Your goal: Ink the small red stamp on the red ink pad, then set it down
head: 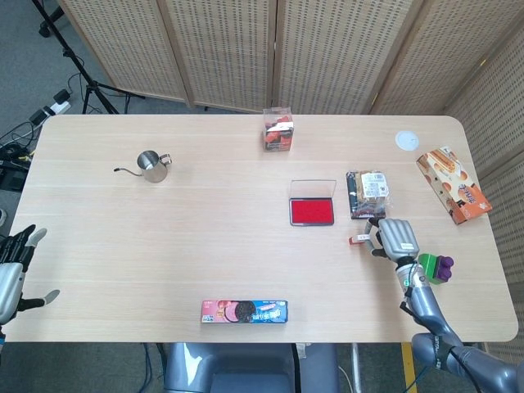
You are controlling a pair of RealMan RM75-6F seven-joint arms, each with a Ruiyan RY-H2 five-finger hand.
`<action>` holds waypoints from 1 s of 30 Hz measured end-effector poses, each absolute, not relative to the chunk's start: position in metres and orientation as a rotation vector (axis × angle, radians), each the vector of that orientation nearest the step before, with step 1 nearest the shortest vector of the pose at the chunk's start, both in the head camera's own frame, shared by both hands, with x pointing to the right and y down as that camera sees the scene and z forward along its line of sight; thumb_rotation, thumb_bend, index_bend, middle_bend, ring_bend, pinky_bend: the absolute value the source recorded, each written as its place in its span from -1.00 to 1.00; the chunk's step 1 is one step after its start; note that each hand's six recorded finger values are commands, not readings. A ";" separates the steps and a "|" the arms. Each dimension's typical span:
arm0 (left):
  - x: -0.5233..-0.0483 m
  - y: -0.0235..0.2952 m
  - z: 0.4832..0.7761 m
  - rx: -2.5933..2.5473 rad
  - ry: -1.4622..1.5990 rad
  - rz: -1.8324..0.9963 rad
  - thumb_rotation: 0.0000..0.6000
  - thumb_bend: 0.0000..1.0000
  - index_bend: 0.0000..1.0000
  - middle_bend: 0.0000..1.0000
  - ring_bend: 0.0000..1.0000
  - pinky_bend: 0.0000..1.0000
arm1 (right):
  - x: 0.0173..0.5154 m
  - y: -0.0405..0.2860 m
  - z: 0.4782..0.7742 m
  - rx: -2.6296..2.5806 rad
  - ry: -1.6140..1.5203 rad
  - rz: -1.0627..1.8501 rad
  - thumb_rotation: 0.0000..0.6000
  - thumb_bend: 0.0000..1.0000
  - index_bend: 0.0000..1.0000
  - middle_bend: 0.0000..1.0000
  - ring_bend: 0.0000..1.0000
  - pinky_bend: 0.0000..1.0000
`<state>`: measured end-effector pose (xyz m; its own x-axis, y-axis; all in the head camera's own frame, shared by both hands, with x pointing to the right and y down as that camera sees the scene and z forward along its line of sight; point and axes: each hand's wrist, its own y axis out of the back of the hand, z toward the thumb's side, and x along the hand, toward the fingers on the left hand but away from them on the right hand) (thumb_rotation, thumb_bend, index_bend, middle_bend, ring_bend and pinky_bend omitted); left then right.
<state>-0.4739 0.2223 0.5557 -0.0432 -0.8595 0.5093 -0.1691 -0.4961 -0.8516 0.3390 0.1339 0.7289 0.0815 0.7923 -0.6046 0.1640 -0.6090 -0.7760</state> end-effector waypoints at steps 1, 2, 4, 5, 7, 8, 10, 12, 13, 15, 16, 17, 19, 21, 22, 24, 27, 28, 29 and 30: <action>-0.474 0.222 0.556 -1.675 1.093 -1.587 1.00 -1.00 -1.00 -1.00 -1.00 -1.00 | 0.339 0.134 0.729 -1.842 -0.944 1.564 1.00 -0.21 -0.04 0.89 1.00 1.00; -0.474 0.222 0.556 -1.675 1.094 -1.586 1.00 -1.00 -1.00 -1.00 -1.00 -1.00 | 0.339 0.133 0.728 -1.843 -0.945 1.564 1.00 -0.22 -0.05 0.89 1.00 1.00; -0.474 0.223 0.556 -1.676 1.092 -1.588 1.00 -1.00 -1.00 -1.00 -1.00 -1.00 | 0.339 0.133 0.728 -1.844 -0.944 1.564 1.00 -0.22 -0.06 0.89 1.00 1.00; -0.474 0.223 0.556 -1.676 1.091 -1.589 1.00 -1.00 -1.00 -1.00 -1.00 -1.00 | 0.339 0.133 0.728 -1.844 -0.944 1.564 1.00 -0.22 -0.07 0.89 1.00 1.00; -0.473 0.223 0.556 -1.677 1.090 -1.589 1.00 -1.00 -1.00 -1.00 -1.00 -1.00 | 0.339 0.133 0.728 -1.845 -0.940 1.566 1.00 -0.23 -0.10 0.89 1.00 1.00; -0.473 0.223 0.556 -1.677 1.090 -1.589 1.00 -1.00 -1.00 -1.00 -1.00 -1.00 | 0.339 0.133 0.728 -1.845 -0.940 1.567 1.00 -0.23 -0.11 0.89 1.00 1.00; -0.473 0.223 0.556 -1.677 1.090 -1.588 1.00 -1.00 -1.00 -1.00 -1.00 -1.00 | 0.339 0.133 0.728 -1.846 -0.937 1.568 1.00 -0.24 -0.11 0.89 1.00 1.00; -0.473 0.223 0.556 -1.678 1.091 -1.588 1.00 -1.00 -1.00 -1.00 -1.00 -1.00 | 0.339 0.134 0.728 -1.846 -0.934 1.569 1.00 -0.25 -0.13 0.89 1.00 1.00; -0.473 0.223 0.556 -1.678 1.091 -1.588 1.00 -1.00 -1.00 -1.00 -1.00 -1.00 | 0.339 0.134 0.728 -1.846 -0.933 1.570 1.00 -0.26 -0.13 0.89 1.00 1.00; -0.473 0.223 0.556 -1.678 1.090 -1.588 1.00 -1.00 -1.00 -1.00 -1.00 -1.00 | 0.338 0.134 0.728 -1.846 -0.931 1.570 1.00 -0.29 -0.14 0.89 1.00 1.00; -0.473 0.223 0.556 -1.678 1.090 -1.588 1.00 -1.00 -1.00 -1.00 -1.00 -1.00 | 0.338 0.134 0.727 -1.847 -0.931 1.568 1.00 -0.31 -0.14 0.89 1.00 1.00; -0.473 0.223 0.556 -1.678 1.091 -1.588 1.00 -1.00 -1.00 -1.00 -1.00 -1.00 | 0.338 0.133 0.727 -1.847 -0.932 1.567 1.00 -0.34 -0.14 0.89 1.00 1.00; -0.473 0.223 0.556 -1.678 1.091 -1.589 1.00 -1.00 -1.00 -1.00 -1.00 -1.00 | 0.337 0.133 0.726 -1.848 -0.932 1.565 1.00 -0.38 -0.16 0.89 1.00 1.00; -0.473 0.223 0.556 -1.678 1.090 -1.590 1.00 -1.00 -1.00 -1.00 -1.00 -1.00 | 0.337 0.133 0.726 -1.849 -0.932 1.563 1.00 -0.38 -0.19 0.89 1.00 1.00; -0.473 0.222 0.556 -1.678 1.090 -1.590 1.00 -1.00 -1.00 -1.00 -1.00 -1.00 | 0.337 0.133 0.725 -1.849 -0.933 1.562 1.00 -0.38 -0.21 0.89 1.00 1.00; -0.473 0.223 0.556 -1.678 1.090 -1.591 1.00 -1.00 -1.00 -1.00 -1.00 -1.00 | 0.336 0.132 0.724 -1.850 -0.938 1.558 1.00 -0.38 -0.25 0.89 1.00 1.00; -0.473 0.222 0.556 -1.680 1.091 -1.589 1.00 -1.00 -1.00 -1.00 -1.00 -1.00 | 0.335 0.131 0.722 -1.851 -0.946 1.553 1.00 -0.38 -0.26 0.89 1.00 1.00; -0.473 0.222 0.555 -1.680 1.092 -1.588 1.00 -1.00 -1.00 -1.00 -1.00 -1.00 | 0.335 0.131 0.722 -1.851 -0.947 1.552 1.00 -0.38 -0.26 0.89 1.00 1.00; -0.473 0.222 0.555 -1.680 1.093 -1.586 1.00 -1.00 -1.00 -1.00 -1.00 -1.00 | 0.335 0.131 0.721 -1.851 -0.949 1.550 1.00 -0.38 -0.26 0.89 1.00 1.00; -0.473 0.222 0.555 -1.681 1.095 -1.585 1.00 -1.00 -1.00 -1.00 -1.00 -1.00 | 0.335 0.130 0.720 -1.852 -0.953 1.547 1.00 -0.38 -0.26 0.89 1.00 1.00</action>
<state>-0.4732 0.2224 0.5546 -0.0412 -0.8588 0.5107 -0.1740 -0.4972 -0.8500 0.3347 0.1303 0.7199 0.0909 0.7962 -0.5982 0.1758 -0.6041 -0.7773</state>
